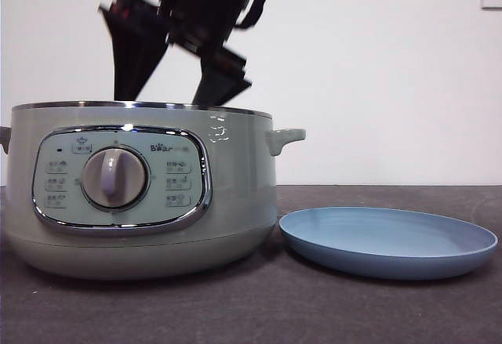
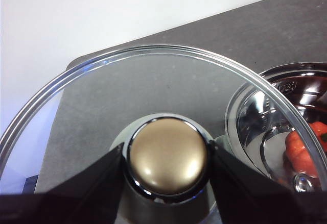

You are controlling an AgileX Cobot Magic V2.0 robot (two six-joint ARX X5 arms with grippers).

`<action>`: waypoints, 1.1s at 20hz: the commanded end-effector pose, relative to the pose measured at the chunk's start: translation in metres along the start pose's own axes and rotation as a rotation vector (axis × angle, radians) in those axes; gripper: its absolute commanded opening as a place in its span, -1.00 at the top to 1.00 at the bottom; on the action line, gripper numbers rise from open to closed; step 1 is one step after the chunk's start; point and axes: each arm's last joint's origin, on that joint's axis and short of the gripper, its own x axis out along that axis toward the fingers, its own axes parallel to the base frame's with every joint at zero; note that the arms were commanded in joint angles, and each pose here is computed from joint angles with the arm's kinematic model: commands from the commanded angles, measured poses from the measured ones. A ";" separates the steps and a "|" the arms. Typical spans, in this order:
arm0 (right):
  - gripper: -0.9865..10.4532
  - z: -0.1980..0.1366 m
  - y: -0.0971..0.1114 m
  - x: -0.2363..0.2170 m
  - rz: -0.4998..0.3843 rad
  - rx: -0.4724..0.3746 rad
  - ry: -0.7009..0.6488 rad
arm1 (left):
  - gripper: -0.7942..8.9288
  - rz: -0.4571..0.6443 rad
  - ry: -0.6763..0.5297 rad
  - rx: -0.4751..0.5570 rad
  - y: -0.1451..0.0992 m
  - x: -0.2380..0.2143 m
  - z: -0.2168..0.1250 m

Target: Take the pumpkin out from the steamer,put the pumpkin in the blue plate,close the lid

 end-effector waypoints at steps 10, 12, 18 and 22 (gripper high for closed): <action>0.01 -0.007 0.000 0.047 0.030 -0.014 0.089 | 0.85 0.008 -0.053 -0.017 0.003 -0.005 0.005; 0.35 -0.010 0.000 0.054 0.031 -0.011 0.108 | 0.85 0.007 -0.049 -0.015 0.003 -0.005 0.005; 0.85 -0.001 0.012 0.012 0.020 -0.020 0.050 | 0.85 0.003 -0.043 -0.011 0.002 -0.004 0.004; 0.85 -0.013 0.002 -0.082 -0.032 0.039 -0.016 | 0.85 -0.025 -0.055 -0.016 -0.001 0.000 0.008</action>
